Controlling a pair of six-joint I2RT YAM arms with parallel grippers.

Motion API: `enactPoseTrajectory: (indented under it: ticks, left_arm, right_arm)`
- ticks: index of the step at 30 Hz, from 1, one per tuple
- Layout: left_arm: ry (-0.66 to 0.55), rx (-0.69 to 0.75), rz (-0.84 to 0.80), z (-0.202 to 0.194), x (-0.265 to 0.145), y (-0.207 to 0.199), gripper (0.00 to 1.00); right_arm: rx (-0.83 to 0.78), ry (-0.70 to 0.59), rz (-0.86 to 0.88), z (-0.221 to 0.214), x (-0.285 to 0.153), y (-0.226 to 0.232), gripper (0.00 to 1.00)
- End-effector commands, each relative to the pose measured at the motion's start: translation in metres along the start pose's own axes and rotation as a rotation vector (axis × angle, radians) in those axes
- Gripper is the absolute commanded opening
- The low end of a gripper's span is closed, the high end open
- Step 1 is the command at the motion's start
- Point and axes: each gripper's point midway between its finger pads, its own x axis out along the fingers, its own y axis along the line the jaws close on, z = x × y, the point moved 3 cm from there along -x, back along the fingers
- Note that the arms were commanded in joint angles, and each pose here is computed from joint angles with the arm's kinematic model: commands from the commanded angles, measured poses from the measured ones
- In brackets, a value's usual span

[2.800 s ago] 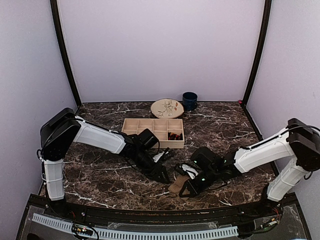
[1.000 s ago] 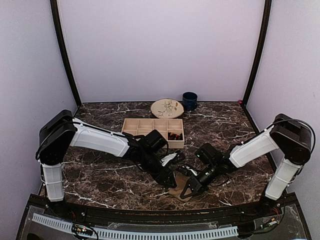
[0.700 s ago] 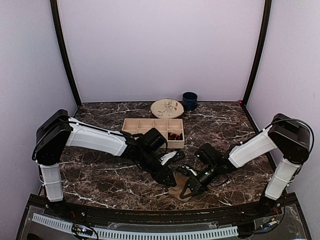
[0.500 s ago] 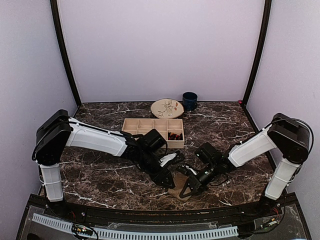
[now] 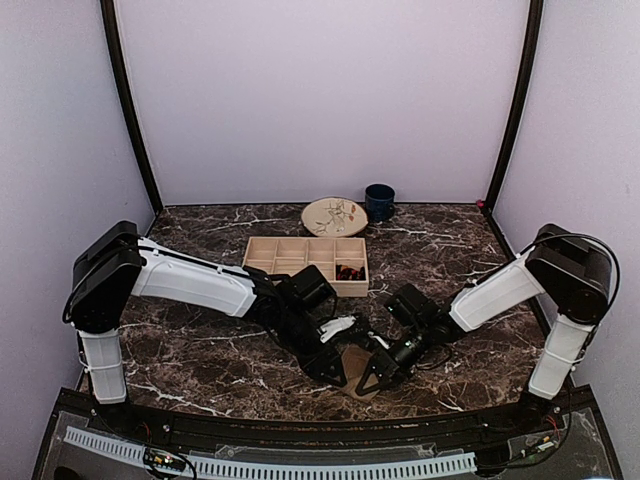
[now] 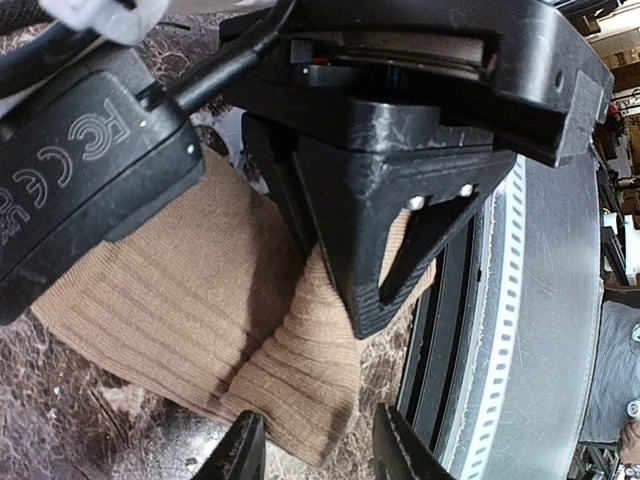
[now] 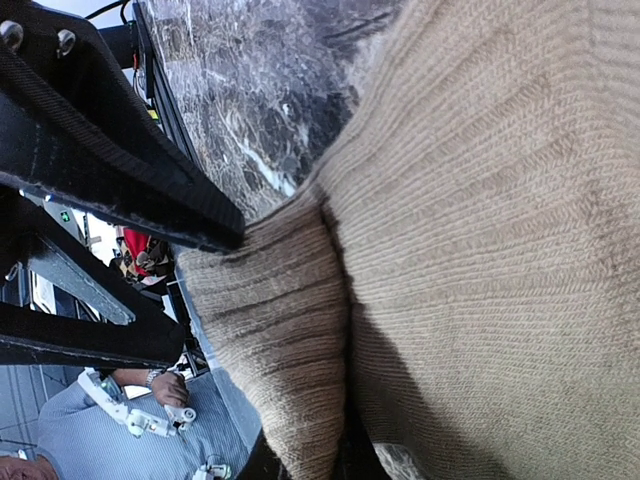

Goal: Roll the socks
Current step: Roll the sock at the center of the board.

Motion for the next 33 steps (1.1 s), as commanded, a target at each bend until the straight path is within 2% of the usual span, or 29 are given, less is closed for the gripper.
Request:
enactPoseTrajectory:
  ticks: [1,11,20,23,26,30,33]
  left_arm:
    - [0.005,0.029,-0.004,0.000,-0.006,-0.009,0.40]
    - [0.030,-0.003,0.052,-0.014,0.011,0.000,0.36]
    - [0.038,-0.033,0.060,-0.020,0.020,0.008,0.24]
    - [0.040,-0.040,0.051,-0.020,0.024,0.009,0.16]
    - [0.044,-0.057,0.035,-0.022,0.026,0.009,0.13]
    - [0.043,-0.077,0.027,-0.022,0.024,0.012,0.11]
    - [0.053,-0.093,0.016,-0.021,0.023,0.014,0.11]
  right_arm:
    - [-0.009,0.004,0.017,0.006,0.000,0.002,0.05]
    - [-0.011,0.002,0.040,0.010,-0.001,0.009,0.05]
    - [-0.004,0.005,0.044,0.011,0.000,0.008,0.05]
    - [0.003,0.005,0.036,0.011,0.001,0.006,0.06]
    - [0.012,0.002,0.020,0.009,0.001,0.001,0.11]
    - [0.014,-0.005,-0.004,0.006,0.001,-0.004,0.24]
    - [0.009,-0.020,-0.029,0.006,0.000,-0.007,0.30]
